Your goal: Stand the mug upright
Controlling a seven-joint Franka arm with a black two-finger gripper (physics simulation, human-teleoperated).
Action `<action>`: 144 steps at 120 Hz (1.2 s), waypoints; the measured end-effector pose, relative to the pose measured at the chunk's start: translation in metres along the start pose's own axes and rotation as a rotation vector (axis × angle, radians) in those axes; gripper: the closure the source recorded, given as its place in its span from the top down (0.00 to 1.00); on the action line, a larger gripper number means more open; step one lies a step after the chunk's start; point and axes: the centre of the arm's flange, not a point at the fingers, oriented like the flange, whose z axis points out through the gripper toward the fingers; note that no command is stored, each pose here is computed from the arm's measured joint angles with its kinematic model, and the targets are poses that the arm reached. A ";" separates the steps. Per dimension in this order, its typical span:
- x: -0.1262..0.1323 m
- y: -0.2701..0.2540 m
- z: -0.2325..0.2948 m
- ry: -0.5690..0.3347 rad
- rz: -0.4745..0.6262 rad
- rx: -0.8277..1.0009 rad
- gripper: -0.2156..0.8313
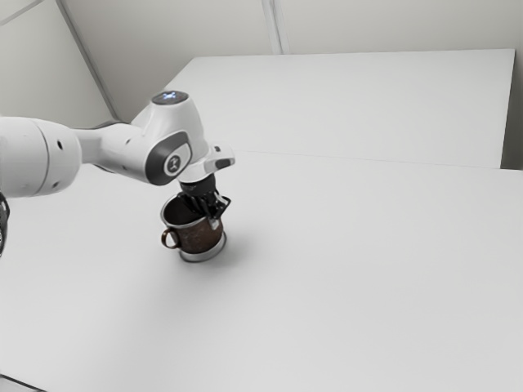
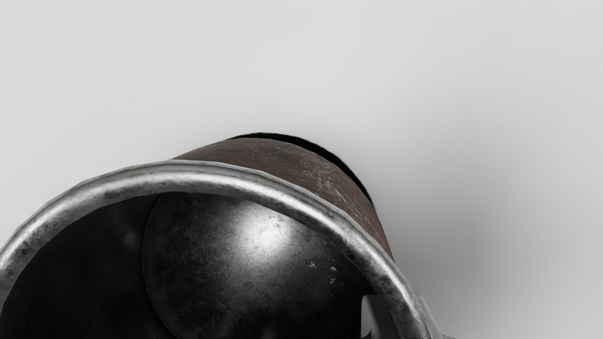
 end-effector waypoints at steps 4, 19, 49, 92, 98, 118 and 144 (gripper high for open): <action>0.001 0.002 0.001 0.000 -0.003 0.000 0.05; 0.003 0.004 0.002 -0.001 -0.016 0.000 0.05; 0.002 0.006 -0.001 -0.001 -0.044 -0.017 0.34; 0.001 0.002 -0.091 0.110 -0.050 -0.054 0.71; 0.014 -0.006 -0.127 0.151 -0.054 -0.083 0.73; 0.036 -0.043 -0.222 0.198 -0.041 -0.127 0.76; 0.022 -0.048 -0.253 0.119 0.038 -0.140 0.78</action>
